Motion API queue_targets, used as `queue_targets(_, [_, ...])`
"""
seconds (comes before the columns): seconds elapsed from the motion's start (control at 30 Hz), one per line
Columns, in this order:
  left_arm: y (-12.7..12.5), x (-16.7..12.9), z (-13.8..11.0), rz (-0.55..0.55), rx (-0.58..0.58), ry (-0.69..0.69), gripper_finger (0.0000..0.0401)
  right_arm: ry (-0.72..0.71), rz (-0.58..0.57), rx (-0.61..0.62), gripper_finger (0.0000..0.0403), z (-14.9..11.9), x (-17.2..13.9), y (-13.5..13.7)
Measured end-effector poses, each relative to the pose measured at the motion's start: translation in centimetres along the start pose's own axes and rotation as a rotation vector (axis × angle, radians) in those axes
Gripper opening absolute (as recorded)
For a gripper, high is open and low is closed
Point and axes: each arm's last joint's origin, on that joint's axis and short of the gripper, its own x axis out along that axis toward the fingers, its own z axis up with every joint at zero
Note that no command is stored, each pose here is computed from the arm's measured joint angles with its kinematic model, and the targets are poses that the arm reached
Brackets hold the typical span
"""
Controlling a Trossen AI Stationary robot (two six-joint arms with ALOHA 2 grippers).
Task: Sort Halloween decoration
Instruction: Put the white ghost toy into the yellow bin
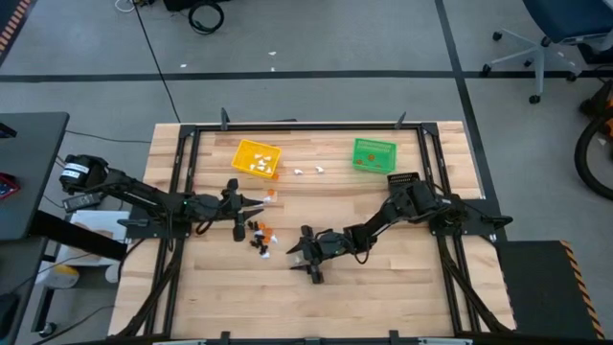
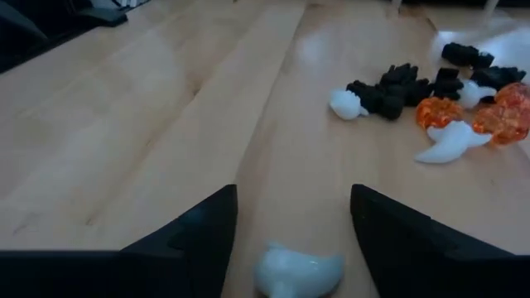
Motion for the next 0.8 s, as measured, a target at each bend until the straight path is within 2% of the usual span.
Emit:
queue_targets(0.43, [-0.3, -0.1, 0.0, -0.017, 0.012, 0.000, 0.0082, 0.035, 0.016, -0.032, 0.0096, -0.1, -0.1, 0.0])
queue_targets(0.67, [-0.3, -0.1, 0.0, -0.016, 0.014, 0.000, 0.0082, 0.037, 0.011, -0.038, 0.0083, 0.1, -0.1, -0.1])
queue_targets(0.8, [-0.3, -0.1, 0.0, -0.016, 0.014, 0.000, 0.0082, 0.095, -0.006, -0.064, 0.0083, 0.8, -0.7, -0.5])
